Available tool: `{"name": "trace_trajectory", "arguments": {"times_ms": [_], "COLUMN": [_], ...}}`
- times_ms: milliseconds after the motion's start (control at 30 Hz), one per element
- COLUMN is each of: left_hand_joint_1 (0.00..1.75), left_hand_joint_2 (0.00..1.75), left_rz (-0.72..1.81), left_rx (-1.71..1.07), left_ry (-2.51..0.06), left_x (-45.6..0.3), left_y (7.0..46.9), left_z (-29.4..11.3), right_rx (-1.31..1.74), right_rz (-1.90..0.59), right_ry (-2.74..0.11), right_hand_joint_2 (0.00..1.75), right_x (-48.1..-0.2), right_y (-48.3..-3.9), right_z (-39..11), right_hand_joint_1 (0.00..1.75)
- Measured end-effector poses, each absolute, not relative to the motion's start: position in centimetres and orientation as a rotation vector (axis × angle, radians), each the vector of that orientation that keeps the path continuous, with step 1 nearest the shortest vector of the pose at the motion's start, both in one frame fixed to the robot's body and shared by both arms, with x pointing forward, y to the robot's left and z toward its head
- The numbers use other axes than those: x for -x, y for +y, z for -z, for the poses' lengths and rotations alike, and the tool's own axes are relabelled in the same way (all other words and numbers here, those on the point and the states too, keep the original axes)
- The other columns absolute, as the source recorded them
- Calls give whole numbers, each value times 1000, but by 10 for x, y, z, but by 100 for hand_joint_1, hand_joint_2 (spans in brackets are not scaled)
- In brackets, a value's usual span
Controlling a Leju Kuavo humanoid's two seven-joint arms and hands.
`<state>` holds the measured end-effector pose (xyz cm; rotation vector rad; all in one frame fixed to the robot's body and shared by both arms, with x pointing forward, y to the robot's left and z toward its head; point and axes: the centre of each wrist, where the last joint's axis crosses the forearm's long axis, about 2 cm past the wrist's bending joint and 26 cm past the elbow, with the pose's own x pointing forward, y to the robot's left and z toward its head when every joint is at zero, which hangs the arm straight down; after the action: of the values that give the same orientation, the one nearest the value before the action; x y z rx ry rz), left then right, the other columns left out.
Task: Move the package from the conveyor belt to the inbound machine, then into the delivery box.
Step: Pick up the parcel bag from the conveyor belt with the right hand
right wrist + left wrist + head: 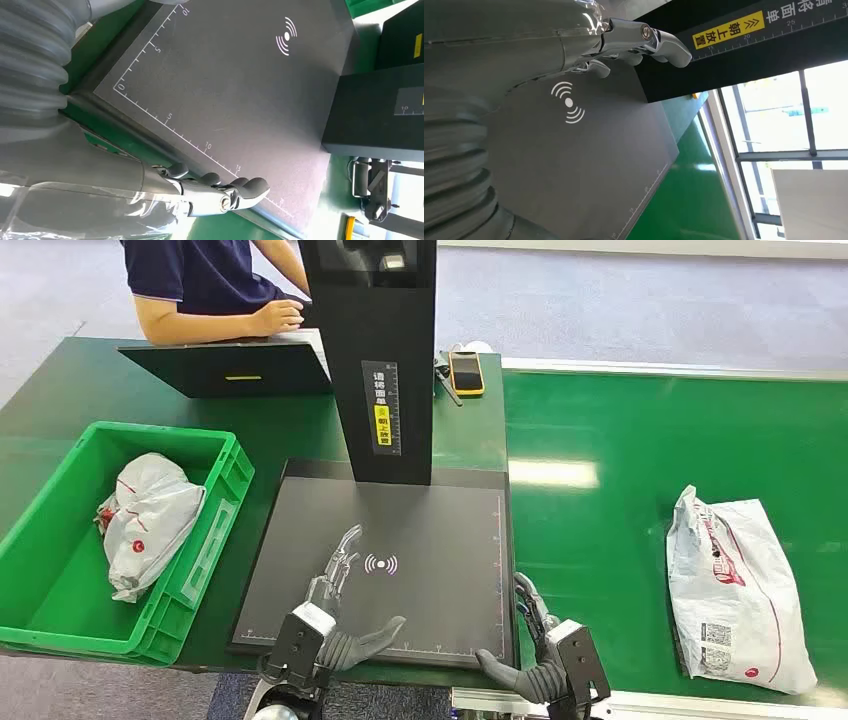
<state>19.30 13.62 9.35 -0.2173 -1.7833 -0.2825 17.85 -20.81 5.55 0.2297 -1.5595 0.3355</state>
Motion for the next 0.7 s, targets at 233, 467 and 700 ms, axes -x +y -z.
{"name": "trace_trajectory", "arguments": {"times_ms": [233, 467, 700], "left_hand_joint_1": [0, 0, 0], "left_hand_joint_2": [175, 175, 175], "left_rz": [277, 292, 267], "left_rx": [209, 238, 230], "left_ry": [-1787, -1796, -1811], "left_x": [-188, -188, -190], "left_y": [139, 141, 144], "left_z": [-95, -102, -101], "right_rx": [171, 775, 1206], "right_rz": [-483, -532, -521], "right_ry": [-1511, -1367, -1216], "right_hand_joint_2": [175, 175, 175], "right_x": [-187, -213, -249], "right_y": [-236, -370, -510], "right_z": [-62, -88, -143], "right_hand_joint_1": [0, 0, 0]}}
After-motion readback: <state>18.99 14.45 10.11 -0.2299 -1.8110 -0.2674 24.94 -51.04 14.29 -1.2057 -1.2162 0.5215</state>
